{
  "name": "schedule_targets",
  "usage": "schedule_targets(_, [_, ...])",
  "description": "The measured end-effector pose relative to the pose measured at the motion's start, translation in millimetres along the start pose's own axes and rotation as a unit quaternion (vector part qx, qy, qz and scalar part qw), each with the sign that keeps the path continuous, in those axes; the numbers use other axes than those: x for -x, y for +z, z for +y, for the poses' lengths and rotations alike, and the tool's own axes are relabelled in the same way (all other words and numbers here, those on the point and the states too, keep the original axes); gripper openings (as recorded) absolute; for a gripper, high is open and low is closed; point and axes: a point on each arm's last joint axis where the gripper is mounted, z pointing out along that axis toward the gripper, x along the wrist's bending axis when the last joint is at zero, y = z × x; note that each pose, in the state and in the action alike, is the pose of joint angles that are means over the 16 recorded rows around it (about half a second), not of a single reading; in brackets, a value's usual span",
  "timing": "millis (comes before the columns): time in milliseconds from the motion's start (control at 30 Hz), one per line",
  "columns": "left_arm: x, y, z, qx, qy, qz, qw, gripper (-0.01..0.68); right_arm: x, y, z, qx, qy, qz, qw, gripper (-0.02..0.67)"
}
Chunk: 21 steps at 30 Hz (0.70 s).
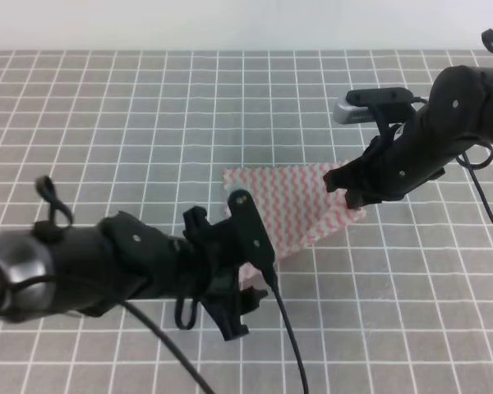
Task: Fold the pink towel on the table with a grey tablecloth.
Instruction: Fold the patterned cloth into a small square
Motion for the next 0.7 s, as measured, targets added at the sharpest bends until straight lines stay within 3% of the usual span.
schedule_targets(233, [1.5,15.2,-4.9,-0.021,0.011,0.011,1.000,0.449,-0.1,-2.1,0.9,0.006,0.000,0.000,1.000,-0.015])
schedule_targets(367, [0.2,20.1,-8.2,-0.032,0.013,0.023,0.999,0.408,-0.1,-1.5,0.8,0.006,-0.001,0.000,1.000,-0.015])
schedule_targets(700, [-7.9,22.7,-7.2,-0.036,-0.005,0.058,0.998,0.159,0.1,0.7,0.5,0.003,-0.003,0.000,1.000,-0.015])
